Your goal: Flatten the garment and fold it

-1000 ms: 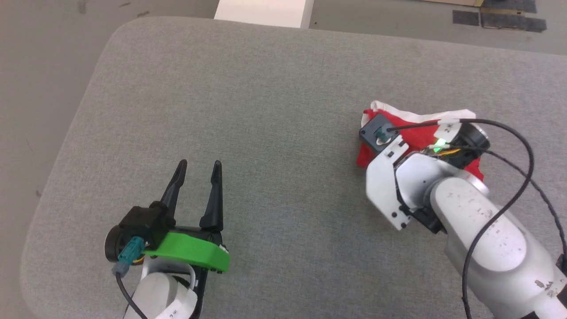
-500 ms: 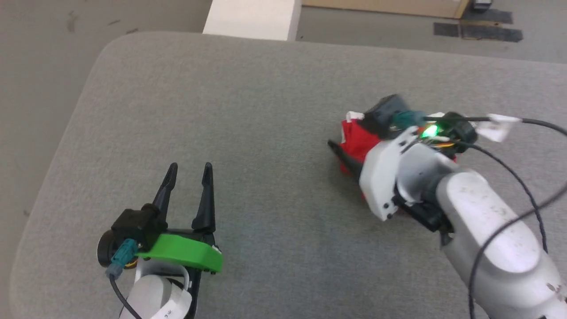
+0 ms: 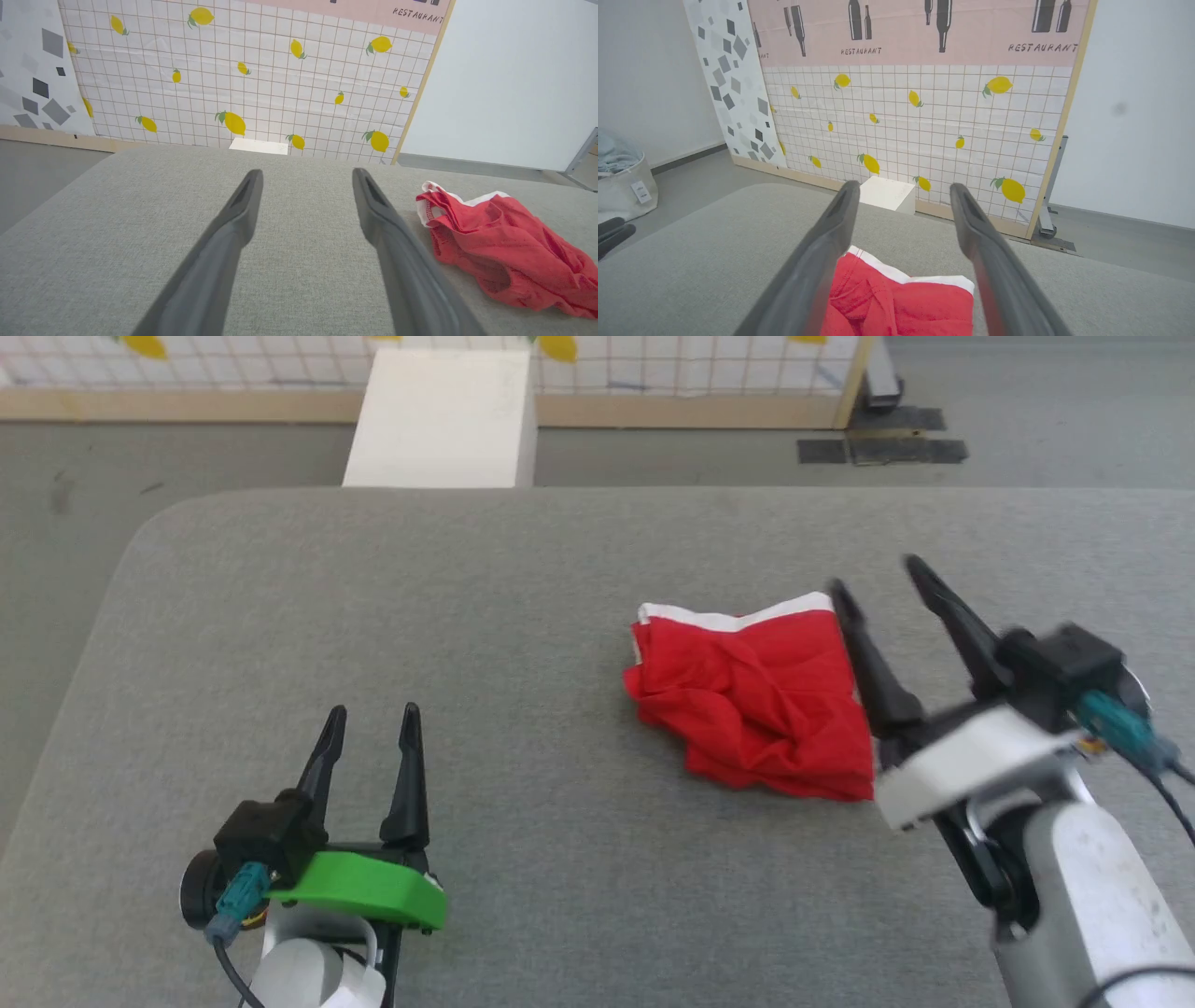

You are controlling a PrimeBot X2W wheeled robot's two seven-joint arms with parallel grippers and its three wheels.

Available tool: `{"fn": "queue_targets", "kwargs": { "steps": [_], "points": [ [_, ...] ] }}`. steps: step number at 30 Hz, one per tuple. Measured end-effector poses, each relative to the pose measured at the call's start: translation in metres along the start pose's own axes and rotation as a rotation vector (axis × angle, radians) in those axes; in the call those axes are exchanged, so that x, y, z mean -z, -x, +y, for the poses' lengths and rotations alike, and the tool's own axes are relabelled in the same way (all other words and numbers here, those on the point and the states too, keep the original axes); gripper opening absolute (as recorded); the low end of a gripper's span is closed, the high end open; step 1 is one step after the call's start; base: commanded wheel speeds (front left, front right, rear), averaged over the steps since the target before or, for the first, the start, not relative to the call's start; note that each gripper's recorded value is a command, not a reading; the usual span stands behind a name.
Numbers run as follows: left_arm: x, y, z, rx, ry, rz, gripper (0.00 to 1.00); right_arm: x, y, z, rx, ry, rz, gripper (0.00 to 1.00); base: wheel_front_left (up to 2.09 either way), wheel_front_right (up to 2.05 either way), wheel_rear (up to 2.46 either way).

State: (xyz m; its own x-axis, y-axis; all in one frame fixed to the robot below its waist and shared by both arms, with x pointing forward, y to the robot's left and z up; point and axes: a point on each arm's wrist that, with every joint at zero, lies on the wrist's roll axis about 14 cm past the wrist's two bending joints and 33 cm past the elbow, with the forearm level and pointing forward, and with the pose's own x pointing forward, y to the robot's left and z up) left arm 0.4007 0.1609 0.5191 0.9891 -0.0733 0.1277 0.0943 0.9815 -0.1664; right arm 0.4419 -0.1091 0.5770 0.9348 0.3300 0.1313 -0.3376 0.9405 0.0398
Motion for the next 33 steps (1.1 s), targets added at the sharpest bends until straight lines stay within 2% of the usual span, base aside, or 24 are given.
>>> {"fn": "queue_targets", "kwargs": {
  "steps": [5, 11, 20, 33],
  "points": [
    [-0.003, 0.000, -0.010, 0.032, 0.004, -0.008, 1.00, 0.008, 0.037, -0.036, 0.141, 0.017, -0.022, 1.00, 0.00, 0.00, 0.00],
    [-0.008, 0.003, -0.018, 0.054, 0.006, -0.022, 1.00, 0.016, 0.072, -0.055, 0.226, 0.044, -0.025, 1.00, 0.00, 0.00, 0.00],
    [-0.012, 0.011, -0.018, 0.052, 0.004, -0.029, 1.00, 0.037, 0.106, -0.055, 0.261, 0.035, 0.022, 1.00, 0.00, 0.00, 0.00],
    [-0.007, 0.013, -0.017, 0.049, 0.006, -0.015, 1.00, 0.051, 0.114, -0.052, 0.263, 0.022, 0.066, 1.00, 0.00, 0.00, 0.00]
  ]
}}
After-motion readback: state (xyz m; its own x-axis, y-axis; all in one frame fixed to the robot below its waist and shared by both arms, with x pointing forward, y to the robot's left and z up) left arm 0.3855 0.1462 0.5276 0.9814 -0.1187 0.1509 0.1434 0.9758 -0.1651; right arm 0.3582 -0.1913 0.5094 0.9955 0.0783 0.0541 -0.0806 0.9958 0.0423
